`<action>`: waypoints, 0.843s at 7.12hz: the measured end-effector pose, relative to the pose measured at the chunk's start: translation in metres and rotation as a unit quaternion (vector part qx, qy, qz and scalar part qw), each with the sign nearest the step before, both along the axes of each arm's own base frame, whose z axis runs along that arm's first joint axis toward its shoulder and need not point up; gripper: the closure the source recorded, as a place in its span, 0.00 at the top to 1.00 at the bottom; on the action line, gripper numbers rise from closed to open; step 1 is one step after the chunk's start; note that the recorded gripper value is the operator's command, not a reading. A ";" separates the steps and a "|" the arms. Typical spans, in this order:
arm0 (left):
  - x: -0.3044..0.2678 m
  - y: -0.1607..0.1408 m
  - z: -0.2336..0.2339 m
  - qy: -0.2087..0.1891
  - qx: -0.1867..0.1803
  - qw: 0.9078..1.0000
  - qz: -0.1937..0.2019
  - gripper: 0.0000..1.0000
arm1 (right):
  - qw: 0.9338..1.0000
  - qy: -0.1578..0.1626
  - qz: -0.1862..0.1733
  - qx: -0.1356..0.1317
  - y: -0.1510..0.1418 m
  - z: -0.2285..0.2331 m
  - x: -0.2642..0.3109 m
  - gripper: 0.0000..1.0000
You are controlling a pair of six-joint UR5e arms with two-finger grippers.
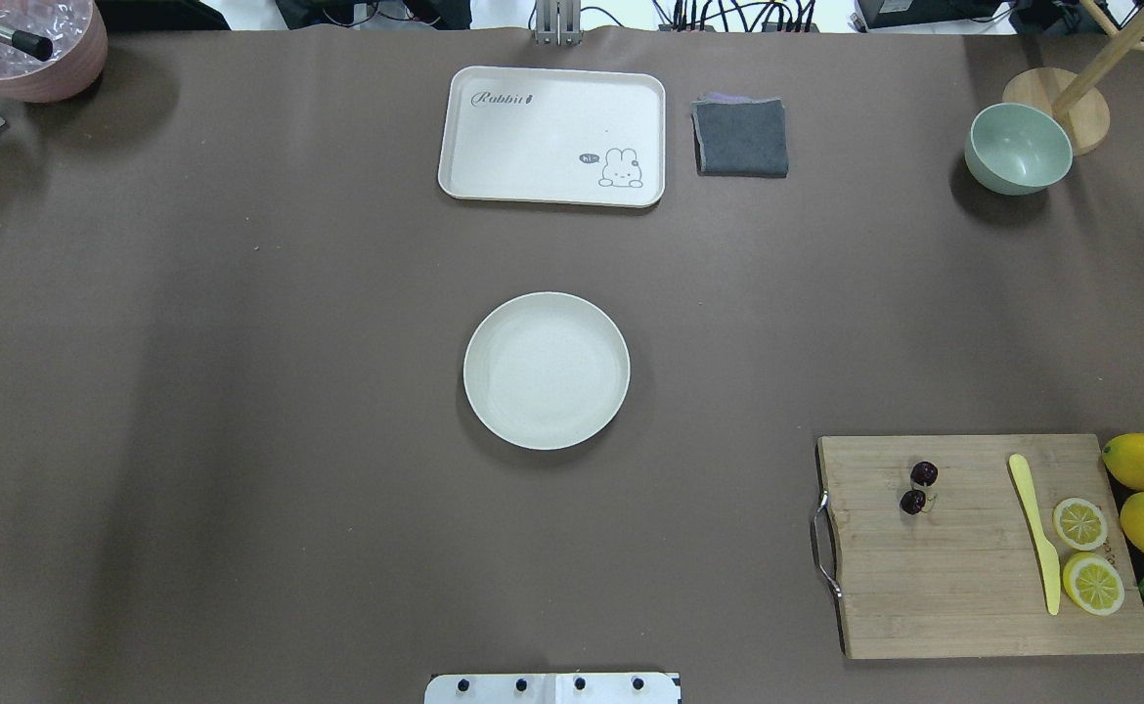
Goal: Place red cherry on plate
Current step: 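Move the right gripper down over the dark red cherries on the cutting board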
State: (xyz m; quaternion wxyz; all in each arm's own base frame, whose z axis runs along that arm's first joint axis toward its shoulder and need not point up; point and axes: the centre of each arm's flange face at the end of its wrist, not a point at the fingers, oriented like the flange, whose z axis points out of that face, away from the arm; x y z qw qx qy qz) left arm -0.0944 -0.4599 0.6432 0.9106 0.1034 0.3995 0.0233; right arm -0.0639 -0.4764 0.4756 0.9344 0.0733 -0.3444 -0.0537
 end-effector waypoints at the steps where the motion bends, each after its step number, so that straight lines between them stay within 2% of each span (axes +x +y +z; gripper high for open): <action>1: 0.000 0.001 0.000 0.001 0.000 1.000 0.000 0.97 | 1.000 -0.005 0.009 -0.006 0.014 -0.020 -0.034 0.97; 4: 0.000 0.003 0.001 0.003 -0.001 1.000 0.000 0.98 | 0.999 0.004 0.040 -0.020 0.062 -0.074 -0.131 0.97; 6: 0.000 0.005 0.002 0.004 -0.002 1.000 0.000 0.97 | 0.998 0.016 0.061 -0.029 0.098 -0.090 -0.188 0.94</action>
